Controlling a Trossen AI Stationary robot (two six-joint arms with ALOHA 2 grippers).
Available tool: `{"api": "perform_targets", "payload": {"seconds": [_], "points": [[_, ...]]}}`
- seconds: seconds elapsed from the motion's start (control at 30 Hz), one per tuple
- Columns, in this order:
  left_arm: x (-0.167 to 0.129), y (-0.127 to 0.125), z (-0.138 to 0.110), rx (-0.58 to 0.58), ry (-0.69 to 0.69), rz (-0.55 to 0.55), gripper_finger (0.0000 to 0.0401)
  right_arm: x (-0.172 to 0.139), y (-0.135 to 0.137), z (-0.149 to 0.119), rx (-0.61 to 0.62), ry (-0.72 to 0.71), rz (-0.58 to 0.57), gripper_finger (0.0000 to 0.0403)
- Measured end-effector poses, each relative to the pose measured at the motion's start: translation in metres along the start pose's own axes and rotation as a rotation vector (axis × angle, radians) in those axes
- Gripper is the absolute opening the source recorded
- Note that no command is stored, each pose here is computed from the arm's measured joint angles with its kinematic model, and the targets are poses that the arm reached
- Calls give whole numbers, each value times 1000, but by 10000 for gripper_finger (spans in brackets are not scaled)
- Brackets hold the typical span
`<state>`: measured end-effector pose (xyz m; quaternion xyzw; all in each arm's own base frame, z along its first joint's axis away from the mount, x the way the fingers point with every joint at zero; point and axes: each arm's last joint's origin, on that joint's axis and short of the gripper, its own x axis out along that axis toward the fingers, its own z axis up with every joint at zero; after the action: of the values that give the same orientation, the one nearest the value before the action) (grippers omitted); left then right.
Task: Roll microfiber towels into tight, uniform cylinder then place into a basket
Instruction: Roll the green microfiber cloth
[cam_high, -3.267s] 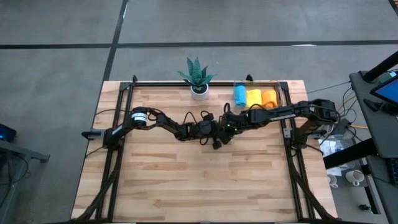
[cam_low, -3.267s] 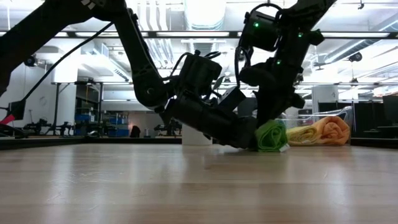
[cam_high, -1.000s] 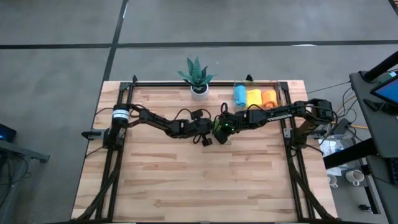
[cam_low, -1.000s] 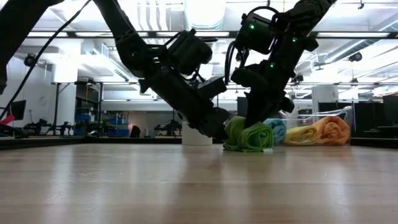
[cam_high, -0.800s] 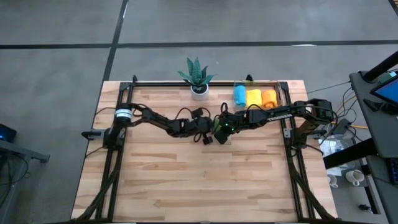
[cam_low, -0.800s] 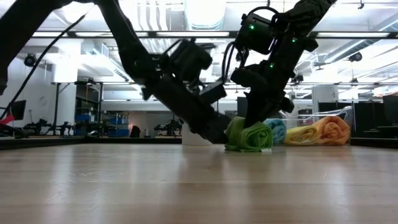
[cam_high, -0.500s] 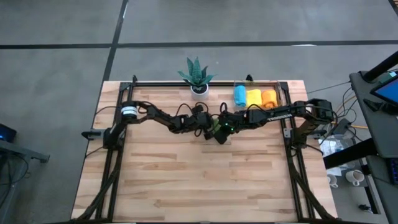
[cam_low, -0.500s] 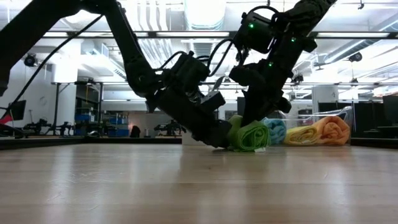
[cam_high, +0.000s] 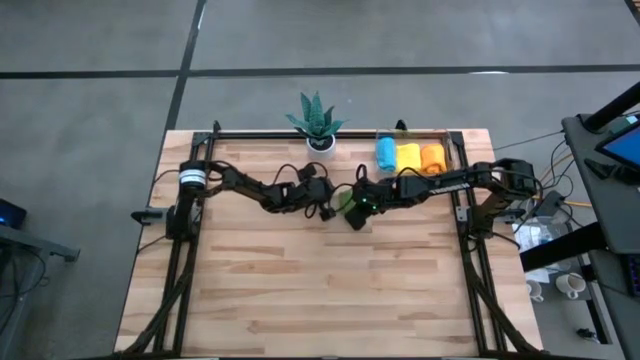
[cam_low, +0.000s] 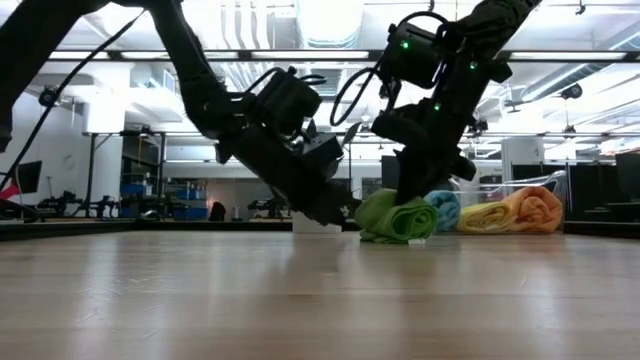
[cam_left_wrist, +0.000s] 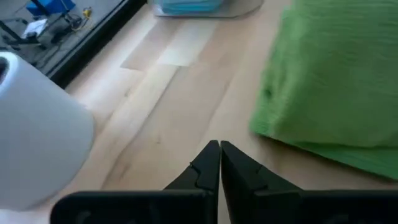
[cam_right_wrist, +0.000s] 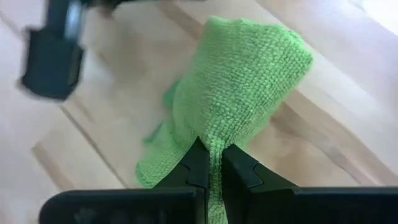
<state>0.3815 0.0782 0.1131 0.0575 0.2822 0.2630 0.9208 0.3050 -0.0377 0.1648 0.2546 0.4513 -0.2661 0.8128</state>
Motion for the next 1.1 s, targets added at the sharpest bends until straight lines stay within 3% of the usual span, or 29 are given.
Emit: {"api": "perform_targets", "payload": {"seconds": [0.27, 0.47, 1.1], "points": [[-5, -5, -8, -30, -73, -76, 0, 1, -5, 2, 36, 1, -30, 13], [-12, -13, 5, -40, -209, -277, 0, 1, -5, 1, 30, 4, -32, 13], [37, -15, -5, -25, -180, -235, 0, 1, -2, 4, 35, -22, 4, 13]]}}
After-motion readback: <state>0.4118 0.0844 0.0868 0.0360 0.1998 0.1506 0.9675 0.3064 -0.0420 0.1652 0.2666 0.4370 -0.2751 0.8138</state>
